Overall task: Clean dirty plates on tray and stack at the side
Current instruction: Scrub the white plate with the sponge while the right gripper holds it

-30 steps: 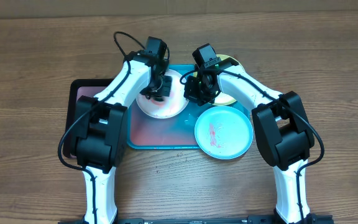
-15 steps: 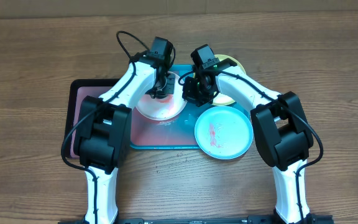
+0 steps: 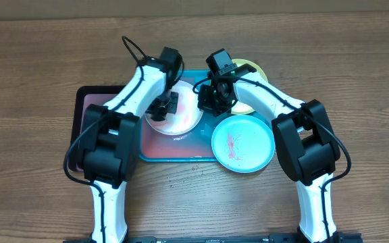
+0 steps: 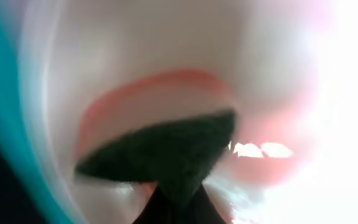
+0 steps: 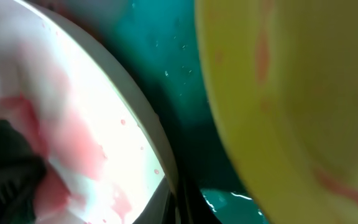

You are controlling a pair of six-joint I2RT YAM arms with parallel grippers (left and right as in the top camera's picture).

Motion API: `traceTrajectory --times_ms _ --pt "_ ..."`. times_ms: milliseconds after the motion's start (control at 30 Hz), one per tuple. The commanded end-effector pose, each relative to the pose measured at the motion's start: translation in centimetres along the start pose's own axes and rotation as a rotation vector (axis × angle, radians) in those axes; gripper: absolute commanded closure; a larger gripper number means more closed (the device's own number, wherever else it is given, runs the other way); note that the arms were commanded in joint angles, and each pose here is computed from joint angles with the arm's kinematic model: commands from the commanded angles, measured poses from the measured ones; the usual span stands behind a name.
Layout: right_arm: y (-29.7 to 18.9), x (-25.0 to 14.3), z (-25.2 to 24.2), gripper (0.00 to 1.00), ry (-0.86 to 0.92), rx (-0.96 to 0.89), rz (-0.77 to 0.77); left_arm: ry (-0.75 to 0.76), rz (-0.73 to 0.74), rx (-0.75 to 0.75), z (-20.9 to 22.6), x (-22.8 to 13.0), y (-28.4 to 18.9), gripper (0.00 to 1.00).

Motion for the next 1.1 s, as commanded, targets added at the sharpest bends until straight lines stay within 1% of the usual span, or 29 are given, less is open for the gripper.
traceTrajectory --times_ms 0,33,133,233,267,333,367,467,567,667,767,833,900,1000,1067 --pt "0.2 0.1 -0.3 0.96 0.008 0.004 -0.002 0.298 0.143 -0.502 -6.7 -3.0 -0.5 0.96" --pt "0.2 0.1 -0.3 0.96 0.009 0.004 -0.001 0.292 0.115 -0.529 -7.2 -2.4 -0.6 0.96" --pt "0.2 0.0 -0.3 0.96 0.010 0.003 0.002 0.239 0.054 -0.519 -7.5 -1.0 -0.5 0.96" --pt "0.2 -0.1 -0.3 0.96 0.011 0.002 0.004 0.148 -0.030 -0.448 -7.0 1.1 -0.1 0.96" --pt "0.2 -0.1 -0.3 0.96 0.011 0.002 0.005 0.059 -0.092 -0.365 -6.1 2.4 0.2 0.96" --pt "0.2 -0.1 -0.3 0.96 0.011 0.001 0.005 -0.032 -0.163 -0.253 -4.7 3.8 0.5 0.96" --pt "0.2 -0.1 -0.3 0.96 0.011 0.001 0.005 -0.125 -0.228 -0.125 -2.9 4.8 0.6 0.96" --pt "0.2 -0.1 -0.3 0.96 0.011 0.001 0.005 -0.278 -0.312 0.118 0.7 5.2 0.4 0.96" --pt "0.2 -0.1 -0.3 0.96 0.011 0.001 0.004 -0.387 -0.322 0.258 2.9 4.2 0.1 0.96" --pt "0.2 0.0 -0.3 0.96 0.011 0.001 0.004 -0.385 -0.257 0.286 3.3 2.9 0.3 0.96" --pt "0.2 -0.1 -0.3 0.96 0.011 0.001 0.004 -0.351 -0.144 0.243 2.5 1.0 0.7 0.96" --pt "0.2 -0.1 -0.3 0.96 0.011 0.001 0.005 -0.250 -0.033 0.141 0.9 -0.3 1.1 0.96" --pt "0.2 -0.1 -0.4 0.96 0.013 -0.001 0.008 -0.083 0.080 -0.049 -1.7 -1.6 1.2 0.96" --pt "0.2 -0.3 -0.4 0.96 0.015 -0.003 0.014 0.148 0.181 -0.372 -5.6 -3.3 0.1 0.96" --pt "0.2 -0.3 -0.4 0.96 0.016 -0.005 0.017 0.209 0.195 -0.497 -7.0 -3.6 -0.6 0.96"
Point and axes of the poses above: each gripper's point midway between its finger pads, its own y axis out along the fingers, its own z axis along the line the jaws close on, x = y × z, the point moved 4 cm from there along -y, back along the fingers, and after that the axes turned 12 degrees about -y, right-handed, at the moved point
